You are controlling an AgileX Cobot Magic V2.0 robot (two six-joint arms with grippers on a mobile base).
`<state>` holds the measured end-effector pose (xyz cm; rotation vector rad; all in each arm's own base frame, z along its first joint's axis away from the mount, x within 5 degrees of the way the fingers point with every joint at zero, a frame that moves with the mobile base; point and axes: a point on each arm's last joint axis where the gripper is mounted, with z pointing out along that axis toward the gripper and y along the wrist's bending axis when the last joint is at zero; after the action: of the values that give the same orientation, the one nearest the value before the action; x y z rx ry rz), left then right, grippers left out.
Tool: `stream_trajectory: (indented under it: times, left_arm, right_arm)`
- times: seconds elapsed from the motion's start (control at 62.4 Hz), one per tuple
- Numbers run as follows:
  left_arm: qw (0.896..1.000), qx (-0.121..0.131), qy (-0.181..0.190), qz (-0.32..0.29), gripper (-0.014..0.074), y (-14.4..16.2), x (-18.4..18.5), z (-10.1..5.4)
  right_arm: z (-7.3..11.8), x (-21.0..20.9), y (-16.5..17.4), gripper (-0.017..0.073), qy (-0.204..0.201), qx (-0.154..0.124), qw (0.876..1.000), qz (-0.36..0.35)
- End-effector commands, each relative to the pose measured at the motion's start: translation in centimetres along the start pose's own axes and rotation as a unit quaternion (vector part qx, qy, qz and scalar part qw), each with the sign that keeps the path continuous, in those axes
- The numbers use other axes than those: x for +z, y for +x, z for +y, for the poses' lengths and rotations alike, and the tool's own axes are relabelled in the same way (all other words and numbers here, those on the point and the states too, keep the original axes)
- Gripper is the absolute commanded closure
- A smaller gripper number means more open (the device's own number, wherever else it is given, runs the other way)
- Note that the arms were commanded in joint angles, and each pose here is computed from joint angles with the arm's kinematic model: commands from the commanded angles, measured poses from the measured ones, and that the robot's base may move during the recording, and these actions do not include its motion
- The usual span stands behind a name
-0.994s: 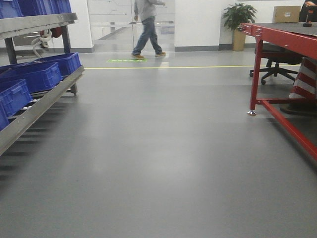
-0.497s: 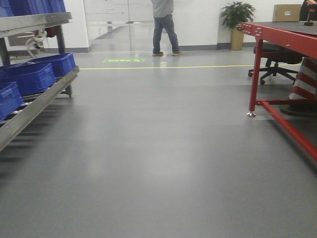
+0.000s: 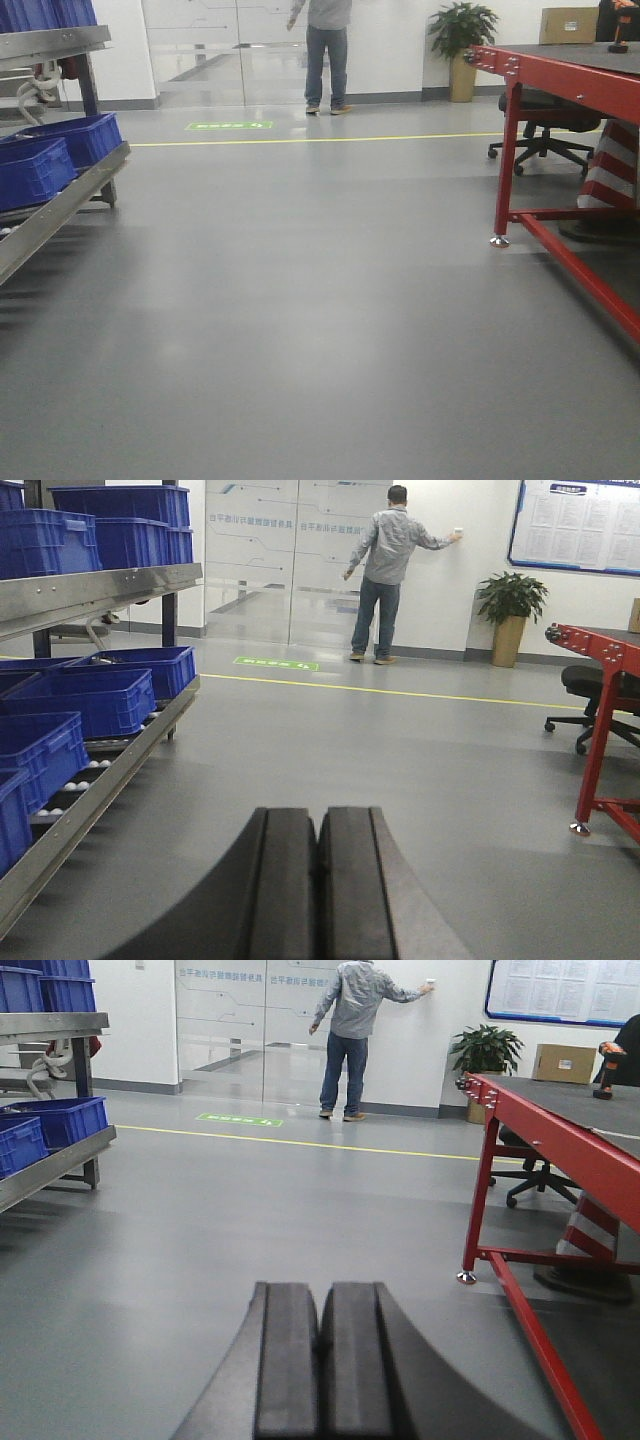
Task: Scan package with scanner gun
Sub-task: 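Drive the base forward along the aisle past the blue bins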
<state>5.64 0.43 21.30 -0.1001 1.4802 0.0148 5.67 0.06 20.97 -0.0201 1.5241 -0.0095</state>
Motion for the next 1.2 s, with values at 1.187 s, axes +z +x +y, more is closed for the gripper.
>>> stream_trajectory:
  times: [1.187]
  left_arm:
    - [1.0, 0.0, 0.027, -0.011, 0.0704, -0.23, -0.05, -0.32]
  right_arm:
    - [-0.4, -0.04, -0.18, 0.0727, 0.035, -0.007, 0.999, -0.011]
